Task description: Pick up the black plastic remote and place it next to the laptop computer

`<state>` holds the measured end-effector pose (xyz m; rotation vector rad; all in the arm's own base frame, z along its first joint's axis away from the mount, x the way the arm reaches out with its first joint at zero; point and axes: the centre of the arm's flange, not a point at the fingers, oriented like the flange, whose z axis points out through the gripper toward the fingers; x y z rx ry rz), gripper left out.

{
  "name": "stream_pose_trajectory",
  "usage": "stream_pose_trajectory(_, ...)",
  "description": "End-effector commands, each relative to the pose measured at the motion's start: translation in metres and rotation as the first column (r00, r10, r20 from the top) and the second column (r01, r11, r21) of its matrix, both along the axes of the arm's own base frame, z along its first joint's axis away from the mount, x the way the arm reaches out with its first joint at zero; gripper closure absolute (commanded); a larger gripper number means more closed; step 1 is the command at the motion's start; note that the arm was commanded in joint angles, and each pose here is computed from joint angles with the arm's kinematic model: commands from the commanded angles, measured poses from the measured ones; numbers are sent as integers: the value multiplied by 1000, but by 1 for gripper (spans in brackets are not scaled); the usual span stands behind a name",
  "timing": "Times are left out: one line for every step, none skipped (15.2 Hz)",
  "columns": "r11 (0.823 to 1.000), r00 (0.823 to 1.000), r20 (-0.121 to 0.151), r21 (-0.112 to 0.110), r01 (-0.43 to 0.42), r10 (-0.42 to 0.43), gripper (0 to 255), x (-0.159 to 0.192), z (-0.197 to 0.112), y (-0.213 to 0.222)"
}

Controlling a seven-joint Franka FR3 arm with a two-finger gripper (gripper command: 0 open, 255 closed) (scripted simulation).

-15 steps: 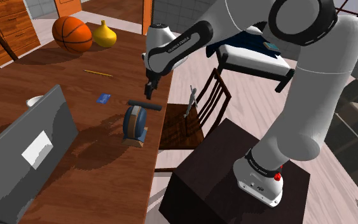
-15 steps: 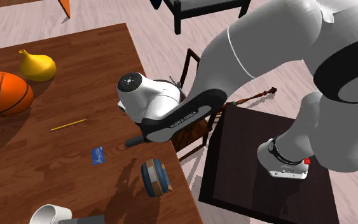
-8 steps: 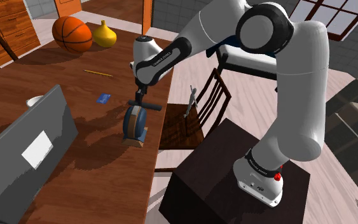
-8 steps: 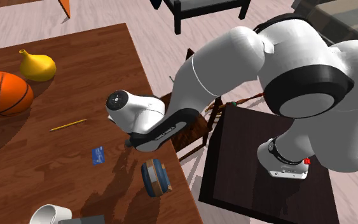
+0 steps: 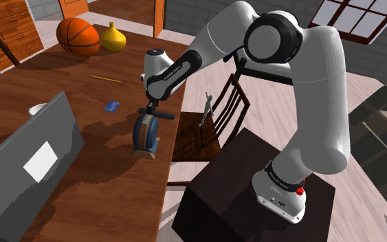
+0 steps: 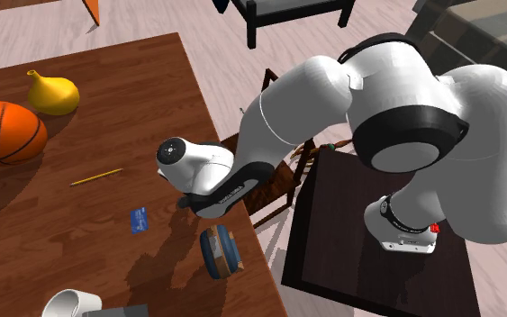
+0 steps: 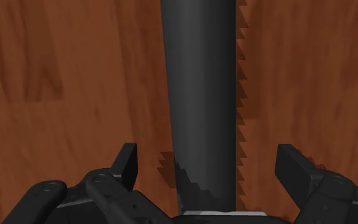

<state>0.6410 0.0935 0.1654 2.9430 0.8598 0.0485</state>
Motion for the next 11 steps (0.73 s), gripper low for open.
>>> stream_pose_trajectory(1000,1000,1,0,0,0,0,0,-2,0)
stream_pose_trajectory(1000,1000,1,0,0,0,0,0,-2,0)
stream_pose_trajectory(1000,1000,1,0,0,0,0,0,-2,0)
stream_pose_trajectory(1000,1000,1,0,0,0,0,0,-2,0)
stream_pose_trajectory(1000,1000,1,0,0,0,0,0,-2,0)
stream_pose_trajectory(1000,1000,0,0,0,0,0,0,-2,0)
stream_pose_trajectory(1000,1000,0,0,0,0,255,0,-2,0)
stream_pose_trajectory(1000,1000,0,0,0,0,255,0,-2,0)
stream_pose_trajectory(1000,1000,0,0,0,0,255,0,-2,0)
stream_pose_trajectory(1000,1000,0,0,0,0,255,0,-1,0)
stream_pose_trajectory(1000,1000,0,0,0,0,255,-1,-1,0)
